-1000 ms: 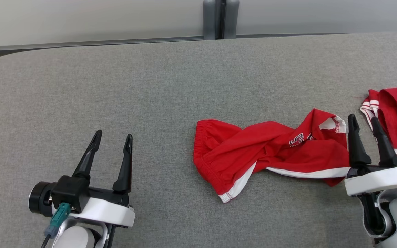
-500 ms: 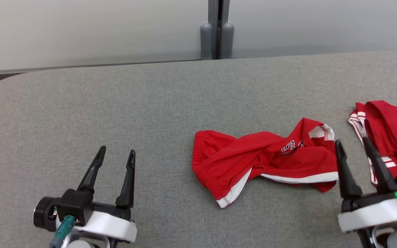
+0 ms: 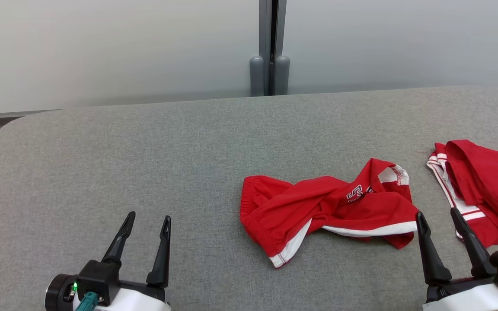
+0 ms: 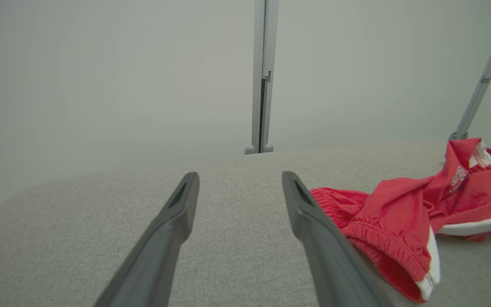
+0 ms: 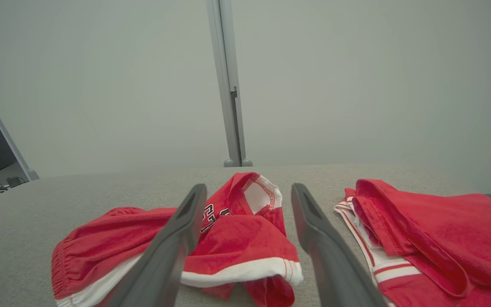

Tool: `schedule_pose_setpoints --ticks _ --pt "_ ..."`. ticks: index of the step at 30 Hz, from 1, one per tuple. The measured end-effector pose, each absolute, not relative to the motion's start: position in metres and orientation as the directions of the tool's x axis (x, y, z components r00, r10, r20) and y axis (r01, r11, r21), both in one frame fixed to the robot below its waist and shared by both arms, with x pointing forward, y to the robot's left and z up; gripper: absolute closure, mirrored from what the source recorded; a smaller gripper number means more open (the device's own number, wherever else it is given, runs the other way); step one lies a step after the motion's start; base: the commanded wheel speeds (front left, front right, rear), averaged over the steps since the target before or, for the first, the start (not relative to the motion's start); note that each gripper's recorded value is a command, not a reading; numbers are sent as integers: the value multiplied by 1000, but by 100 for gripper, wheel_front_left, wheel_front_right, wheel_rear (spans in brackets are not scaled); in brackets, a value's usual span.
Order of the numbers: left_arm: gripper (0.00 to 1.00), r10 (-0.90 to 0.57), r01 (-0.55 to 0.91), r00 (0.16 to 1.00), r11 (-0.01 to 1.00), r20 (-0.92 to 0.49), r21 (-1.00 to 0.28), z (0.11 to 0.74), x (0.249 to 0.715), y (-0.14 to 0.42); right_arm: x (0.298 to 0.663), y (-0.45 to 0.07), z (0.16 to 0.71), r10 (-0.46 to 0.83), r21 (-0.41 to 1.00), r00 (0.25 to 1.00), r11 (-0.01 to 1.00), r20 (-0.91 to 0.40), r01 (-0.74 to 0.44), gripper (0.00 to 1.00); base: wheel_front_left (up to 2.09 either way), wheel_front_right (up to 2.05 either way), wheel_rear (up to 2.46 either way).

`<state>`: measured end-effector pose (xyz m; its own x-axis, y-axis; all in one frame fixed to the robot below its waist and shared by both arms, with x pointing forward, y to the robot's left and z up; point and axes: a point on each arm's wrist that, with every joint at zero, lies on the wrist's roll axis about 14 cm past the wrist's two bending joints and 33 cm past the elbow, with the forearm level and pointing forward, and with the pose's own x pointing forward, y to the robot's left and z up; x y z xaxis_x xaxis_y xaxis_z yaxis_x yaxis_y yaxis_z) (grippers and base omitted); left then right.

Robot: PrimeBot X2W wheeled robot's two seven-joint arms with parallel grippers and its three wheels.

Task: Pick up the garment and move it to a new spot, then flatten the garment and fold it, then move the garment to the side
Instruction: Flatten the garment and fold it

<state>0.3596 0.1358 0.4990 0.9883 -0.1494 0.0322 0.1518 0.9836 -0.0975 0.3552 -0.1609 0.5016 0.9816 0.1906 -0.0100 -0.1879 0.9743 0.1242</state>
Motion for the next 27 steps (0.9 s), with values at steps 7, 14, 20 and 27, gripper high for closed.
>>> schedule_pose_setpoints --ticks 7,14,20,27 --pt "0 -152 153 988 983 23 -99 498 355 136 354 -160 505 189 129 982 974 -4 -187 0 0 0 0" --pt "0 -159 160 987 982 20 -101 497 354 133 354 -157 505 196 132 981 972 -7 -193 0 0 0 0" --pt "0 -166 167 986 981 15 -103 496 354 131 354 -156 504 198 136 980 971 -10 -195 0 0 0 0" --pt "0 -179 180 984 978 16 -104 496 356 126 355 -156 502 197 147 980 970 -16 -192 0 0 0 0"
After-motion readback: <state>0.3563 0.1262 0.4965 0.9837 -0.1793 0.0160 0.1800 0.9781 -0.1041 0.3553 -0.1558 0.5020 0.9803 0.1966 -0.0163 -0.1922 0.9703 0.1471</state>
